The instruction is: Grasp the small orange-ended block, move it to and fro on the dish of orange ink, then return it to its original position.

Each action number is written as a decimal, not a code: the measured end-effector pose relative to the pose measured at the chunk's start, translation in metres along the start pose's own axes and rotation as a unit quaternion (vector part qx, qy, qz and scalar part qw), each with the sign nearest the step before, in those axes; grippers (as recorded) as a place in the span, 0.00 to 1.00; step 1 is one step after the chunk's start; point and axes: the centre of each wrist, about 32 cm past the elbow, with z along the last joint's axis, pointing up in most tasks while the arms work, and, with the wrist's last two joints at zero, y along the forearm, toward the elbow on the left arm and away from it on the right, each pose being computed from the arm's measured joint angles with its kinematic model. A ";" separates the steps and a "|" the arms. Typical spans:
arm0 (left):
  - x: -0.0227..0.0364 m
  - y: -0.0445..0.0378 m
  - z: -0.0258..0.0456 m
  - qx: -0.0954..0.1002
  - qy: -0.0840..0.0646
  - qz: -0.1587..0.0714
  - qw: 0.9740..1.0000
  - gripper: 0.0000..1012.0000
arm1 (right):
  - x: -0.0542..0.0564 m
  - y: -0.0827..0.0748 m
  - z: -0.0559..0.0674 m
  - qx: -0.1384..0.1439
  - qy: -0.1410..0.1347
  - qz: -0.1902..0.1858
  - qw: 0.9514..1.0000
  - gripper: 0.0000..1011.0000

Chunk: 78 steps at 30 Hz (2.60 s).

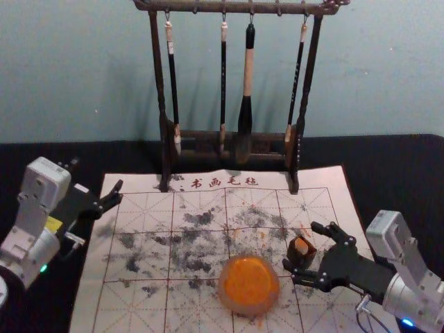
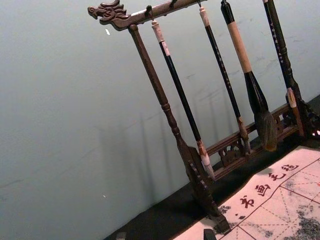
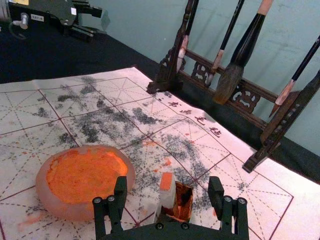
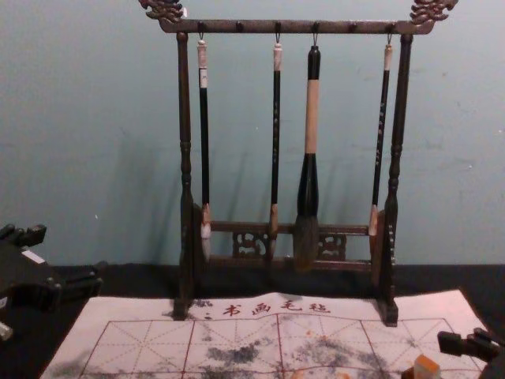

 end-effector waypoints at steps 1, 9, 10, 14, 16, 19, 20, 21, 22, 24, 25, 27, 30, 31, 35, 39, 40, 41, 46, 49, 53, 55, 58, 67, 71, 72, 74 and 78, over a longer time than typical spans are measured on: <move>0.0000 0.0000 0.0000 0.000 0.000 0.000 1.000 0.99 | 0.000 0.001 0.000 -0.001 0.001 0.000 1.000 0.99; 0.0000 0.0000 0.0000 0.000 0.000 0.000 1.000 0.99 | 0.001 0.004 0.000 0.001 0.004 -0.005 1.000 0.99; 0.0000 0.0000 0.0000 0.000 0.000 0.000 1.000 0.99 | 0.001 0.004 0.000 0.001 0.004 -0.005 1.000 0.99; 0.0000 0.0000 0.0000 0.000 0.000 0.000 1.000 0.99 | 0.001 0.004 0.000 0.001 0.004 -0.005 1.000 0.99; 0.0000 0.0000 0.0000 0.000 0.000 0.000 1.000 0.99 | 0.001 0.004 0.000 0.001 0.004 -0.005 1.000 0.99; 0.0000 0.0000 0.0000 0.000 0.000 0.000 1.000 0.99 | 0.001 0.004 0.000 0.000 0.003 -0.004 1.000 0.99; 0.0000 0.0000 0.0000 0.000 0.000 0.000 1.000 0.99 | 0.001 0.004 -0.001 0.000 0.003 -0.004 1.000 0.99; 0.0000 0.0000 0.0000 0.000 0.000 0.000 1.000 0.99 | 0.001 0.004 -0.001 0.000 0.003 -0.004 1.000 0.99; 0.0000 0.0000 0.0000 0.000 0.000 0.000 1.000 0.99 | 0.001 0.004 0.000 0.000 0.003 -0.004 1.000 0.99; 0.0000 0.0000 0.0000 0.000 0.000 0.000 1.000 0.99 | 0.001 0.004 0.000 0.000 0.003 -0.004 1.000 0.96; 0.0000 0.0000 0.0000 0.000 0.000 0.000 1.000 0.99 | 0.001 0.004 0.000 0.000 0.003 -0.004 1.000 0.95; 0.0000 0.0000 0.0000 0.000 0.000 0.000 1.000 0.99 | 0.001 0.004 0.000 0.000 0.003 -0.004 1.000 0.90; 0.0000 0.0000 0.0000 0.000 0.000 0.000 1.000 0.99 | 0.001 0.004 0.000 0.000 0.003 -0.004 1.000 0.84; 0.0000 0.0000 0.0000 0.000 0.000 0.000 1.000 0.99 | 0.001 0.004 0.000 0.000 0.003 -0.003 1.000 0.80; 0.0000 0.0000 0.0000 0.000 0.000 0.000 1.000 0.99 | 0.001 0.004 0.000 0.000 0.003 -0.003 1.000 0.70; 0.0000 0.0000 0.0000 0.000 0.000 0.000 1.000 0.99 | 0.001 0.004 0.000 0.000 0.003 -0.003 1.000 0.57; 0.0000 0.0000 0.0000 0.000 0.000 0.000 1.000 0.99 | 0.001 0.004 0.000 0.000 0.003 -0.003 1.000 0.51; 0.0000 0.0000 0.0000 0.000 0.000 0.000 1.000 0.99 | 0.001 0.004 0.000 0.000 0.003 -0.003 1.000 0.50; 0.0000 0.0000 0.0000 0.000 0.000 0.000 1.000 0.99 | 0.001 0.004 0.000 0.001 0.003 -0.003 1.000 0.36; 0.0000 0.0000 0.0000 0.000 0.000 0.000 1.000 0.99 | 0.001 0.004 0.000 0.000 0.003 -0.003 1.000 0.25; 0.0000 0.0000 0.0000 0.000 0.000 0.000 1.000 0.99 | 0.001 0.004 0.000 0.001 0.003 -0.003 1.000 0.13; 0.0000 0.0000 0.0000 0.000 0.000 0.000 1.000 0.99 | 0.001 0.004 0.000 0.001 0.003 -0.003 1.000 0.10; 0.0000 0.0000 0.0000 0.000 0.000 0.000 1.000 0.99 | 0.001 0.004 0.000 0.001 0.003 -0.003 1.000 0.10; 0.0000 0.0000 0.0000 0.000 0.000 0.000 1.000 0.99 | 0.001 0.004 0.000 0.001 0.003 -0.003 1.000 0.10; 0.0000 0.0000 0.0000 0.000 0.000 0.000 1.000 0.99 | 0.001 0.004 0.000 0.001 0.003 -0.003 1.000 0.10; 0.0000 0.0000 0.0000 0.000 0.000 0.000 1.000 0.99 | 0.001 0.004 0.000 0.000 0.003 -0.003 1.000 0.10; 0.0000 0.0000 0.0000 0.000 0.000 0.000 1.000 0.99 | 0.001 0.003 0.000 0.000 0.004 -0.005 1.000 0.10; 0.0000 0.0000 0.0000 0.000 0.000 0.000 1.000 0.99 | 0.002 0.003 0.002 0.002 0.008 -0.011 1.000 0.10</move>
